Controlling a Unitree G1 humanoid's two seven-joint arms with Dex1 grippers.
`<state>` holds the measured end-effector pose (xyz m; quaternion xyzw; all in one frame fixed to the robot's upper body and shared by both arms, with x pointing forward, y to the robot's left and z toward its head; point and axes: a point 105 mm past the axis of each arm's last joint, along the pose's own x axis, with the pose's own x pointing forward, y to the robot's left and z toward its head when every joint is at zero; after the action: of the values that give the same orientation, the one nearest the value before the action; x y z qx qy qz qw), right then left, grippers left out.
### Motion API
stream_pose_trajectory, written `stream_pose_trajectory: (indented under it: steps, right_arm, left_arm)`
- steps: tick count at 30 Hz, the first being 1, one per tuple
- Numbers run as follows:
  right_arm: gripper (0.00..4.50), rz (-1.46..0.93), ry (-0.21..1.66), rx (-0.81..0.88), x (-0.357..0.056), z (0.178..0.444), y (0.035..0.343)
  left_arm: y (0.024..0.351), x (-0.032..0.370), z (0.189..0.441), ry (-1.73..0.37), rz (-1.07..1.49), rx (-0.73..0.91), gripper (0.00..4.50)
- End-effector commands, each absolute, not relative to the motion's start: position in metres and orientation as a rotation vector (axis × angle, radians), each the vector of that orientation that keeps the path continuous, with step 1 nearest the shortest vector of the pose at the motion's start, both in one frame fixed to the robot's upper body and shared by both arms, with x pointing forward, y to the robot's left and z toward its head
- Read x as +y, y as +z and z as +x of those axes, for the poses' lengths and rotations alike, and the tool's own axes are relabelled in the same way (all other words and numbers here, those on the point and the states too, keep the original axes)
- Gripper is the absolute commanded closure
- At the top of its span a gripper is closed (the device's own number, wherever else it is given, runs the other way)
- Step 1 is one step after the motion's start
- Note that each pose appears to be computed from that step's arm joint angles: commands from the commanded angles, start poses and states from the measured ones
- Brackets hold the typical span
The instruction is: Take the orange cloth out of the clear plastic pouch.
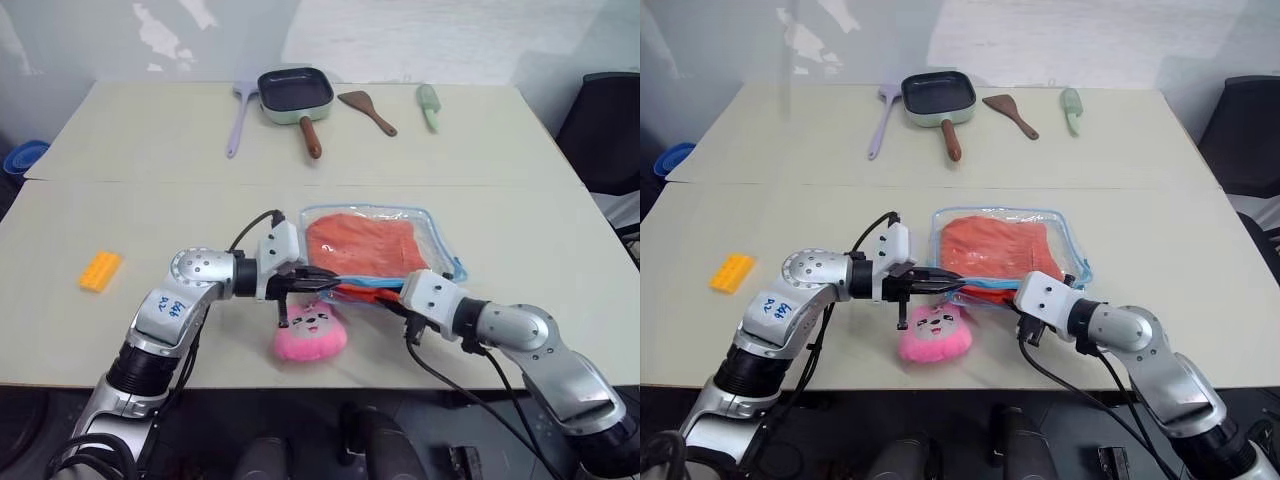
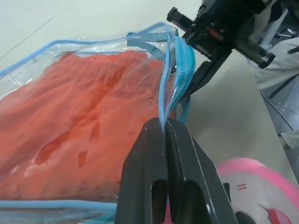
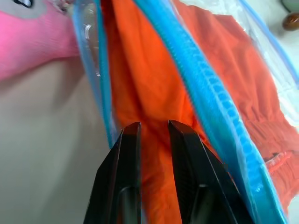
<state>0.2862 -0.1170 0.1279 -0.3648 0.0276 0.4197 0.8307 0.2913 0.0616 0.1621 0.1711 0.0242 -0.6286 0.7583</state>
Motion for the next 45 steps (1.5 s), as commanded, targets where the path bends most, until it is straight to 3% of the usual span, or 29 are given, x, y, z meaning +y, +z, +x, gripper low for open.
stream_pose_trajectory:
  steps: [1, 5, 14, 25, 36, 39, 45]
  right_arm:
    - [2.69, -0.838, 0.888, 0.009, -0.115, 0.288, 0.131]
    - [1.28, -0.852, 0.901, -0.014, -0.112, 0.286, 0.131]
    - [1.28, -0.896, 0.899, -0.044, -0.111, 0.288, 0.132]
    - [1.28, -1.094, 1.021, -0.113, -0.098, 0.284, 0.121]
    - [1.28, -1.114, 0.956, -0.075, -0.101, 0.308, 0.107]
    - [1.90, -1.127, 0.965, -0.039, -0.104, 0.310, 0.098]
    - [3.91, -1.162, 0.987, -0.029, -0.105, 0.310, 0.088]
  left_arm:
    - [0.170, 0.057, 0.284, -1.387, 0.401, 0.001, 4.50]
    - [0.170, 0.058, 0.285, -1.387, 0.403, 0.003, 4.50]
    - [0.170, 0.057, 0.284, -1.396, 0.415, 0.001, 4.50]
    - [0.171, 0.056, 0.283, -1.408, 0.416, 0.000, 4.50]
    - [0.170, 0.055, 0.282, -1.416, 0.414, 0.002, 4.50]
    - [0.171, 0.056, 0.282, -1.412, 0.415, 0.002, 4.50]
    - [0.173, 0.057, 0.285, -1.393, 0.407, -0.004, 4.50]
